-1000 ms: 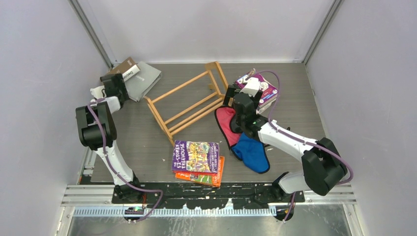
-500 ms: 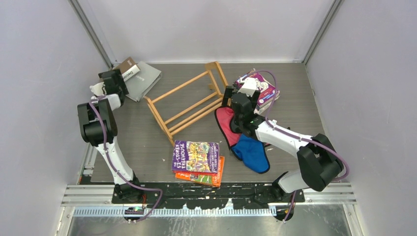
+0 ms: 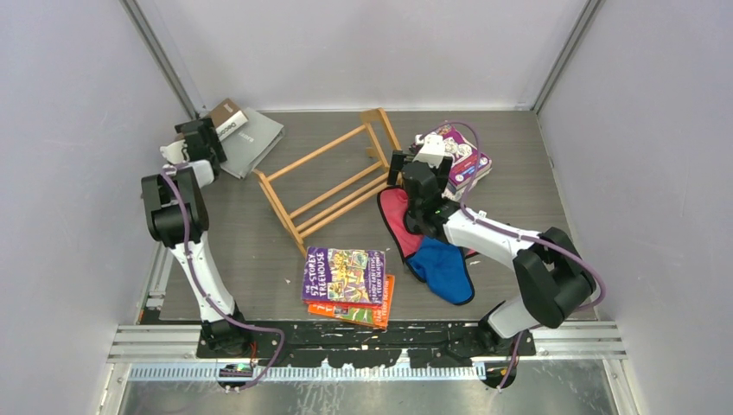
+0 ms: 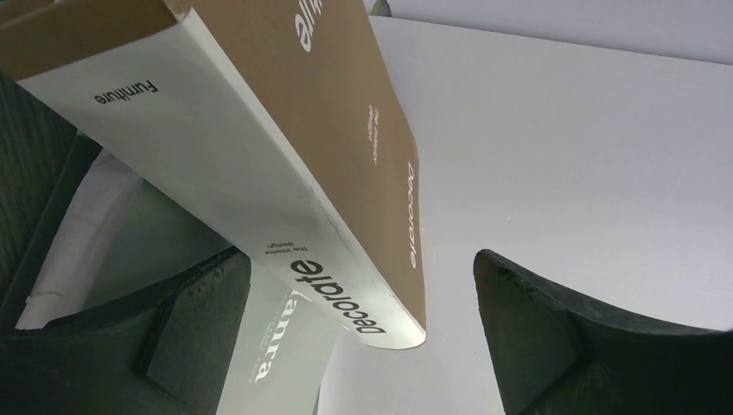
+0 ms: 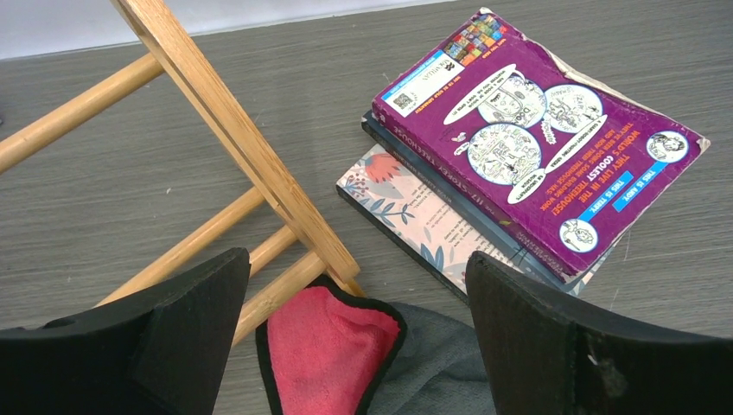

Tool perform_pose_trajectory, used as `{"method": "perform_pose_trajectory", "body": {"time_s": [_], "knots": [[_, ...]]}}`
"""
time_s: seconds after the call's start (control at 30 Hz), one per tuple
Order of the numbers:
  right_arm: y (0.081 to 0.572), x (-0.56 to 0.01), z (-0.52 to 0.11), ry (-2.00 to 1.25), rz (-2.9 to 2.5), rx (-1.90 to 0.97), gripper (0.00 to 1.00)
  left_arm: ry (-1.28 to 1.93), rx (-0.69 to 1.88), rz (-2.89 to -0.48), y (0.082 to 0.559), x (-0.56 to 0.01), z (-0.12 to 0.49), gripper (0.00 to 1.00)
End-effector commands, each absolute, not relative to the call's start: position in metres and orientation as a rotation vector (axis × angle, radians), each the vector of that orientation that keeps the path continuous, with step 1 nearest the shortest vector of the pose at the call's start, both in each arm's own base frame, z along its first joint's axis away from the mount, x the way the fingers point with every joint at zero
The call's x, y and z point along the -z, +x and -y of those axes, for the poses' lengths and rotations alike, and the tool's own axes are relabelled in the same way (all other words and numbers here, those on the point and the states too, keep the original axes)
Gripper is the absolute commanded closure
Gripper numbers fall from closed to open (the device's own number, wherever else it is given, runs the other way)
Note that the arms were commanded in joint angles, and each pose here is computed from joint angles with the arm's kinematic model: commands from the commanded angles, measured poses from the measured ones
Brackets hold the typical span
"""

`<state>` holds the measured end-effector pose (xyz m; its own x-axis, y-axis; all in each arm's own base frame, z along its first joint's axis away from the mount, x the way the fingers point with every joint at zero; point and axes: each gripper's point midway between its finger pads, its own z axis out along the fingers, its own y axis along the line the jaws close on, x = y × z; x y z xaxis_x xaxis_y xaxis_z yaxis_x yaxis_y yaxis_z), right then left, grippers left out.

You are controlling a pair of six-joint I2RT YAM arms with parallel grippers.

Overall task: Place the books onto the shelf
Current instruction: Pick up the book from the center of the board.

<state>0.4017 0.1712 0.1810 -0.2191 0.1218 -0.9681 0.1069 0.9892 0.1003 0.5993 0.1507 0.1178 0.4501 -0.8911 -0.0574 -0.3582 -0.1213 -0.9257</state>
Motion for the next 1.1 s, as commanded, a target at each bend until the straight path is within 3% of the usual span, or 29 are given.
{"method": "perform_pose_trajectory", "body": {"time_s": [0.0, 0.73, 1.0, 1.07], "knots": [[0.414, -0.210, -0.179, 0.195, -1.715, -0.050, 0.00, -1.644, 0.706, -1.018, 0.613, -0.145, -0.160, 0.00], [0.425, -0.197, -0.180, 0.178, -1.732, -0.042, 0.00, -1.578, 0.729, -0.995, 0.641, -0.140, -0.166, 0.01], [0.424, -0.197, -0.179, 0.187, -1.729, -0.051, 0.00, -1.496, 0.795, -0.982, 0.645, -0.152, -0.160, 0.38], [0.423, -0.198, -0.178, 0.190, -1.727, -0.052, 0.00, -1.486, 0.796, -0.982, 0.643, -0.155, -0.159, 0.43]]}}
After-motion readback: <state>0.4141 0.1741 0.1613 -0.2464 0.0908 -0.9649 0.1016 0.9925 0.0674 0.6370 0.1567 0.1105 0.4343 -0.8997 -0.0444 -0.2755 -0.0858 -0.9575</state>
